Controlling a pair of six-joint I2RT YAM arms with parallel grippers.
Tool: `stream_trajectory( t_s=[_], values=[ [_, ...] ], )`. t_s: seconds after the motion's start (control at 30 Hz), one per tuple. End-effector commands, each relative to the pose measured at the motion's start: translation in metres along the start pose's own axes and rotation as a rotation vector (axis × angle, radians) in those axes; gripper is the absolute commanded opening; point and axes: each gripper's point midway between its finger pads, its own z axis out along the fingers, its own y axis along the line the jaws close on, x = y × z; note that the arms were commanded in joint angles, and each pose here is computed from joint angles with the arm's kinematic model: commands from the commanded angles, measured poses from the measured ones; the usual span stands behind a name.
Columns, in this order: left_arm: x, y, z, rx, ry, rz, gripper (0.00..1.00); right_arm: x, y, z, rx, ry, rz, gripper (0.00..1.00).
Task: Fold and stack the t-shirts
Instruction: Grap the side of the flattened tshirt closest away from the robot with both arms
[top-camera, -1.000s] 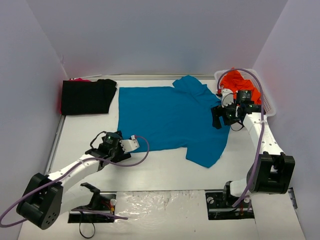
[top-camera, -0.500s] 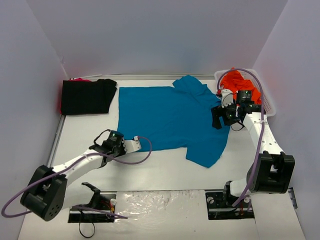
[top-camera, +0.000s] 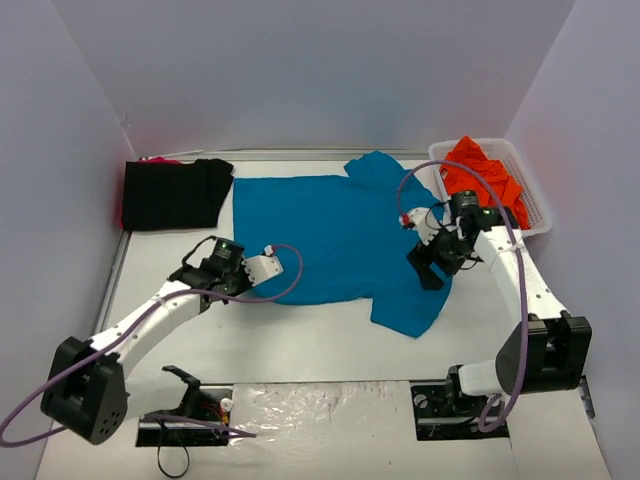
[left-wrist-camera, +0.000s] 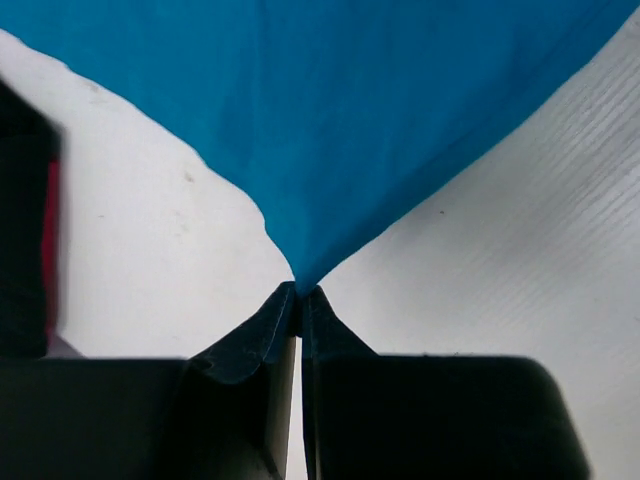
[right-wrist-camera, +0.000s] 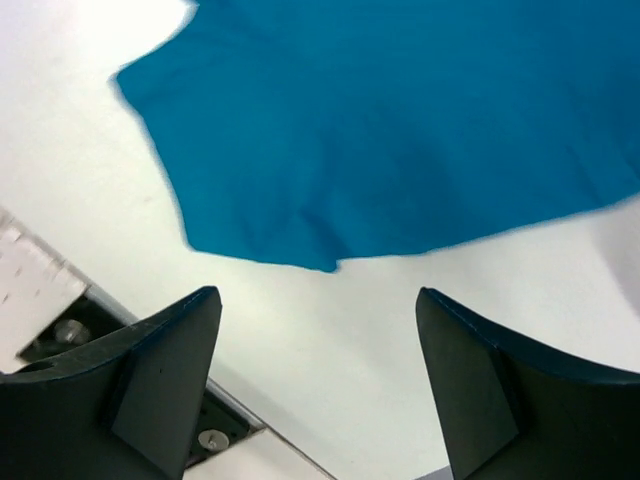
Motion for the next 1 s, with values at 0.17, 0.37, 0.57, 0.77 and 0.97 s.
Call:
stream_trajectory(
  t_s=[0.17,0.37,0.57,0.77,0.97],
  values=[
    [-0.007,0.032,0.034,0.137,-0.02,-0.283,0.02,0.033,0.093,0.001,-0.288,0.302,-0.29,0.72],
    [-0.002,0.067,0.057,0.197,-0.018,-0.421,0.02,0.066,0.103,0.02,-0.338,0.489,-0.375,0.56],
    [-0.005,0.073,0.068,0.243,-0.009,-0.437,0.02,0.082,0.106,0.031,-0.352,0.575,-0.404,0.53],
    [0.002,0.064,0.079,0.269,0.007,-0.43,0.02,0.078,0.117,0.05,-0.378,0.606,-0.432,0.52],
    [0.001,0.074,0.071,0.244,-0.058,-0.452,0.02,0.075,0.125,0.077,-0.354,0.639,-0.443,0.53]
  ],
)
